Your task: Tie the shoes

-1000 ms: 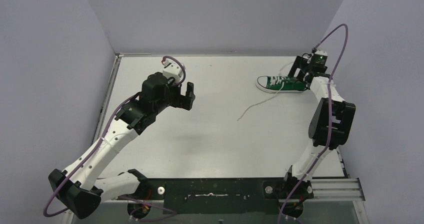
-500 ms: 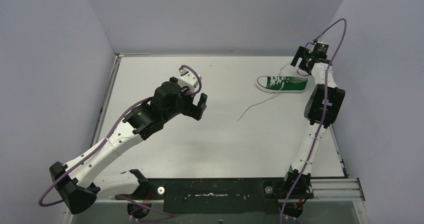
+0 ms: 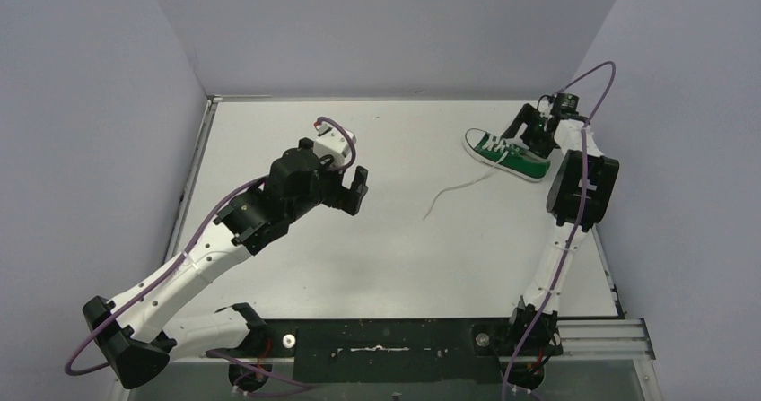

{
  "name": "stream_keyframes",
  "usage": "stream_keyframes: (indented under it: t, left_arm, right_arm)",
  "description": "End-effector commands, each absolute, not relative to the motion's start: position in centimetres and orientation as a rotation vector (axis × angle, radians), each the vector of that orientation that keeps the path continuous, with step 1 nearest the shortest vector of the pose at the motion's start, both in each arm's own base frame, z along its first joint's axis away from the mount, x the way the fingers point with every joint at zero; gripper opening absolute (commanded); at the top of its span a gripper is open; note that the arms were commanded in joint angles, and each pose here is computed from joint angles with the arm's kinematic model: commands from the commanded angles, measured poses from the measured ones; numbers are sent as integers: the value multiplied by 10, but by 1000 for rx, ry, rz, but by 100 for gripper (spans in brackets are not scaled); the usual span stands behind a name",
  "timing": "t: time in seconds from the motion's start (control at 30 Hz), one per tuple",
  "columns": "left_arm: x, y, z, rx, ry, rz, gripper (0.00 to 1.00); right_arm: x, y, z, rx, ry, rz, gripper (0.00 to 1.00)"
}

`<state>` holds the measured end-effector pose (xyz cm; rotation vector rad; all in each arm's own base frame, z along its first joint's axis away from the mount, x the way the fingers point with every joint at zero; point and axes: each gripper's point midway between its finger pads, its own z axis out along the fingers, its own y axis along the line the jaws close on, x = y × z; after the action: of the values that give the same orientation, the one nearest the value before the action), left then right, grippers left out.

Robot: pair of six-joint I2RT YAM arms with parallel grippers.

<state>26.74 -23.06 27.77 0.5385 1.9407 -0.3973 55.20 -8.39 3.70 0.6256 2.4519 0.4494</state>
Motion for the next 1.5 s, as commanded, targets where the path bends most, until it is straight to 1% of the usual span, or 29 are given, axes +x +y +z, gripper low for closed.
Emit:
stream_keyframes:
  t: [0.0,0.13,0.23,0.37,0.43,0.53,0.63,0.73,0.83,0.9,0.97,1.07,1.17,1.23,1.3,1.37,1.43,1.47]
  left_arm:
    - [267,-235,303,495,1854,-469,97]
    - [269,-238,298,491,1862,-496,97]
    - [275,-251,288,499,1902,-546,97]
    - [276,-281,275,497,2008,-736,97]
    - [276,-295,268,489,2043,-863,95]
    - [282,-303,255,461,2095,-966,95]
    - [288,-298,233,404,2185,-1017,94]
    - [283,-283,199,302,2324,-1015,90]
    - [271,-266,175,206,2437,-971,85]
    - [261,-259,166,164,2502,-960,84]
    - [253,-254,160,132,2584,-940,84]
    - [251,-248,159,173,2647,-881,88]
    - [266,-228,147,192,2704,-704,89]
    - [278,-218,137,162,2751,-662,89]
    - [291,-210,132,136,2770,-660,88]
    - [309,-205,129,162,2765,-631,89]
    - [324,-208,120,182,2785,-630,89]
    - [329,-214,117,199,2798,-661,85]
  right_arm:
    - [501,-22,33,693,2562,576,91]
    - [471,8,38,708,2535,621,91]
    - [454,18,41,728,2502,670,92]
    - [434,34,49,671,2507,730,92]
    - [420,53,48,651,2525,780,92]
    - [400,81,44,684,2516,854,92]
    - [381,99,44,771,2481,857,92]
    - [358,144,40,819,2455,947,92]
    - [342,202,53,732,2459,1014,92]
    - [329,232,66,718,2464,1056,92]
    - [318,247,86,706,2449,1067,93]
    - [301,241,104,620,2491,1020,97]
    - [288,216,108,408,2599,923,97]
    - [277,201,105,283,2676,863,97]
    - [270,182,104,238,2722,783,97]
    - [272,169,105,264,2714,750,98]
    - [280,167,100,357,2700,787,98]
    - [284,170,96,409,2694,817,97]
